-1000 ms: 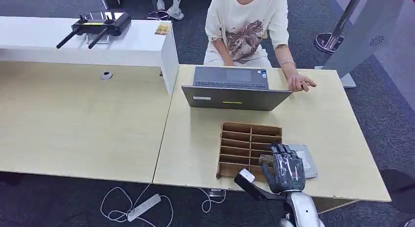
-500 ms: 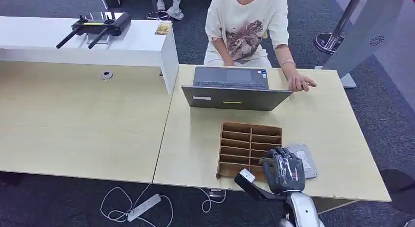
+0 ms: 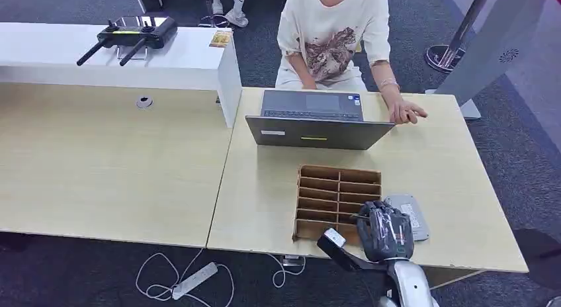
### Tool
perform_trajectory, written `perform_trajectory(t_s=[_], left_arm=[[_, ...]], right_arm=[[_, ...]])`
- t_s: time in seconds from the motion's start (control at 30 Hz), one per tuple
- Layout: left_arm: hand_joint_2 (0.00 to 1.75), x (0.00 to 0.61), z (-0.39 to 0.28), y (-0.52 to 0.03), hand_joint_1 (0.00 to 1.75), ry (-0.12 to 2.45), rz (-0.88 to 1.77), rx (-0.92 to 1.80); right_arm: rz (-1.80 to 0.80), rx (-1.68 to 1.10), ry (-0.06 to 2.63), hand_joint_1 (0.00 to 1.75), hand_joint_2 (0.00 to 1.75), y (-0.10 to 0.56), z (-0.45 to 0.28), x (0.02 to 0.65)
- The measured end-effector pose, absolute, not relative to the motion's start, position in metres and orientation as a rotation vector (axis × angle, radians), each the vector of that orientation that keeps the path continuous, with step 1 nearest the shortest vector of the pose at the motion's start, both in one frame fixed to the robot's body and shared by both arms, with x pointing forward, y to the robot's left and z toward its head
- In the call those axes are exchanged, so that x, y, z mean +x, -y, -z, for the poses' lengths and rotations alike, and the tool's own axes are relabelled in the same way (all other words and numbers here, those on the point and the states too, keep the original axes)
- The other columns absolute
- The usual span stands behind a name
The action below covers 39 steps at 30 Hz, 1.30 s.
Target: Pass the card to the sensor for recognition and then transmit it.
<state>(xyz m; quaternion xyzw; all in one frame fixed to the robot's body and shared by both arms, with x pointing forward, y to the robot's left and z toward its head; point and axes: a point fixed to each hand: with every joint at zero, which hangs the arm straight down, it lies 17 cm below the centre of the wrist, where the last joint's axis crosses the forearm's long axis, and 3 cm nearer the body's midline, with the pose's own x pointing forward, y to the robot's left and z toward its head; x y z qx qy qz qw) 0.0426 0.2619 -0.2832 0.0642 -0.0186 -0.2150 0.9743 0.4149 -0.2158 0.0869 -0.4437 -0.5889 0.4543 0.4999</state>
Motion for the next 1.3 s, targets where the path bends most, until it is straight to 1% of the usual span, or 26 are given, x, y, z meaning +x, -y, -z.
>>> perform_trajectory(t_s=[0.07, 0.1, 0.13, 0.23, 0.27, 0.33, 0.37, 0.4, 0.43, 0.5, 0.57, 0.63, 0.67, 0.7, 0.77, 0.8, 0.83, 0.87, 1.3], left_arm=[[1.75, 0.043, 0.283, -0.262, 0.0, 0.038, 0.434, 0.129], [1.75, 0.043, 0.283, -0.262, 0.0, 0.038, 0.434, 0.13], [1.75, 0.043, 0.283, -0.262, 0.0, 0.038, 0.435, 0.129], [1.75, 0.043, 0.283, -0.262, 0.0, 0.038, 0.435, 0.13], [1.75, 0.043, 0.283, -0.262, 0.0, 0.038, 0.435, 0.13], [1.75, 0.043, 0.283, -0.262, 0.0, 0.038, 0.435, 0.13], [1.75, 0.043, 0.283, -0.262, 0.0, 0.037, 0.435, 0.13], [1.75, 0.043, 0.283, -0.262, 0.0, 0.038, 0.436, 0.13], [1.75, 0.043, 0.283, -0.262, 0.0, 0.038, 0.436, 0.129], [1.75, 0.043, 0.283, -0.262, 0.0, 0.037, 0.436, 0.129], [1.75, 0.043, 0.283, -0.262, 0.0, 0.038, 0.435, 0.13], [1.75, 0.043, 0.283, -0.262, 0.0, 0.038, 0.434, 0.133], [1.75, 0.043, 0.283, -0.262, 0.0, 0.038, 0.434, 0.133], [1.75, 0.043, 0.283, -0.262, 0.0, 0.038, 0.433, 0.134], [1.75, 0.043, 0.283, -0.263, 0.0, 0.039, 0.433, 0.135], [1.75, 0.043, 0.283, -0.263, 0.0, 0.039, 0.433, 0.136], [1.75, 0.043, 0.283, -0.263, 0.0, 0.039, 0.433, 0.136], [1.75, 0.043, 0.283, -0.263, 0.0, 0.039, 0.433, 0.137], [1.75, 0.044, 0.283, -0.263, 0.0, 0.042, 0.434, 0.141]], right_arm=[[-1.099, -1.073, 1.424, 1.27, 1.75, 0.216, -0.087, 0.414], [-1.099, -1.073, 1.424, 1.27, 1.75, 0.216, -0.087, 0.414], [-1.098, -1.073, 1.424, 1.31, 1.75, 0.216, -0.087, 0.414], [-1.099, -1.072, 1.424, 1.29, 1.75, 0.216, -0.087, 0.413], [-1.099, -1.072, 1.423, 1.34, 1.75, 0.216, -0.086, 0.413], [-1.099, -1.071, 1.423, 1.33, 1.75, 0.216, -0.086, 0.412], [-1.099, -1.071, 1.423, 1.36, 1.75, 0.216, -0.086, 0.412], [-1.099, -1.072, 1.424, 1.36, 1.75, 0.216, -0.086, 0.412], [-1.1, -1.071, 1.425, 1.43, 1.75, 0.216, -0.086, 0.412], [-1.102, -1.069, 1.432, 1.41, 1.75, 0.214, -0.087, 0.411], [-1.106, -1.067, 1.443, 1.5, 1.75, 0.213, -0.089, 0.41], [-1.106, -1.068, 1.448, 1.54, 1.75, 0.212, -0.091, 0.41], [-1.106, -1.067, 1.453, 1.59, 1.75, 0.212, -0.091, 0.41], [-1.106, -1.067, 1.459, 1.59, 1.75, 0.211, -0.093, 0.41], [-1.103, -1.069, 1.469, 1.71, 1.75, 0.21, -0.096, 0.41], [-1.102, -1.071, 1.473, 1.71, 1.75, 0.21, -0.097, 0.409], [-1.1, -1.072, 1.478, 1.75, 1.75, 0.21, -0.099, 0.409], [-1.099, -1.073, 1.482, 1.73, 1.75, 0.21, -0.1, 0.409], [-1.053, -1.015, 1.553, 1.75, 1.75, 0.203, -0.112, 0.405]])
